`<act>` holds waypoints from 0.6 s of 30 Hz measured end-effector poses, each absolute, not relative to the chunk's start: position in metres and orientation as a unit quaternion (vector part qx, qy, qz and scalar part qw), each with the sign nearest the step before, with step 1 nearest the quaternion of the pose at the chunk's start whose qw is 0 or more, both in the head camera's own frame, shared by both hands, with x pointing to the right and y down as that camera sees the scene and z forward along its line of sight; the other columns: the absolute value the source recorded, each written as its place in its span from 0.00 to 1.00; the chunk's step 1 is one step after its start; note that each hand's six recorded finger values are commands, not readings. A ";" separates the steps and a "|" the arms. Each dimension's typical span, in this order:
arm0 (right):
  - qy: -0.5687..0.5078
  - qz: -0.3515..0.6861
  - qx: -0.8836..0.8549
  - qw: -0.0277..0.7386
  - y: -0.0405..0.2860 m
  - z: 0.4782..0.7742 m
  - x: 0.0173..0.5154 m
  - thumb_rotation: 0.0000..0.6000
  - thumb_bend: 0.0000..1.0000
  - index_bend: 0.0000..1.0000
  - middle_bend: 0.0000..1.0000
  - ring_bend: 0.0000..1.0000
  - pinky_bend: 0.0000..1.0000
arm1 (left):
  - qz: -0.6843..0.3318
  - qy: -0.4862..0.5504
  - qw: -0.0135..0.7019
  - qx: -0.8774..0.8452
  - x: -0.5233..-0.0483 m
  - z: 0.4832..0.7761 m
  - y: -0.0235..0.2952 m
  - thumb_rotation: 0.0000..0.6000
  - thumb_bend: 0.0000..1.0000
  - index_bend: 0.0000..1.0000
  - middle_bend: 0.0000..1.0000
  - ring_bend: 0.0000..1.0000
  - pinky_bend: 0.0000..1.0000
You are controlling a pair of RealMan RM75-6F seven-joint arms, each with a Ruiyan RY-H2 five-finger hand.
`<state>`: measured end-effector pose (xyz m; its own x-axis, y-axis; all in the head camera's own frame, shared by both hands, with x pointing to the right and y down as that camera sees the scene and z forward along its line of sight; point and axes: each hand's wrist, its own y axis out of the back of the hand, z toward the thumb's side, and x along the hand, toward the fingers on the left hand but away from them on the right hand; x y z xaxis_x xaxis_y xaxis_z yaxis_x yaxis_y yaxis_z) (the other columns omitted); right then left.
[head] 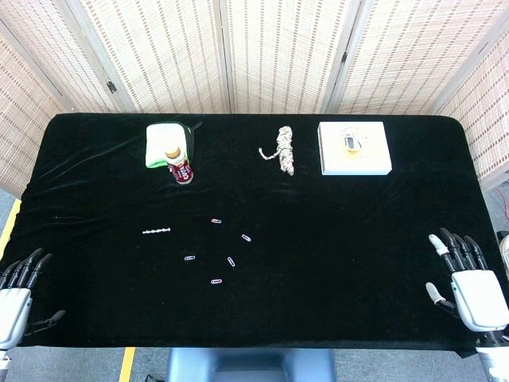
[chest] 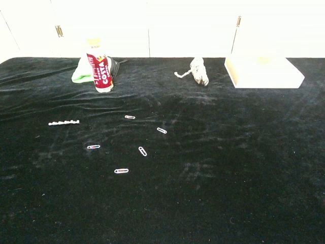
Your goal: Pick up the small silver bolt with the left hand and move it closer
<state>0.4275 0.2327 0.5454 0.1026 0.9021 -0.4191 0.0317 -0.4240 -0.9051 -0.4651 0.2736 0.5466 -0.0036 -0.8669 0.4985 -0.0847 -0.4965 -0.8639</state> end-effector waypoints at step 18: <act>-0.368 0.538 -0.643 0.403 0.234 0.541 0.419 1.00 0.33 0.00 0.00 0.00 0.00 | -0.570 0.388 0.317 -0.651 -0.454 0.561 0.257 1.00 0.19 0.12 0.50 0.60 0.65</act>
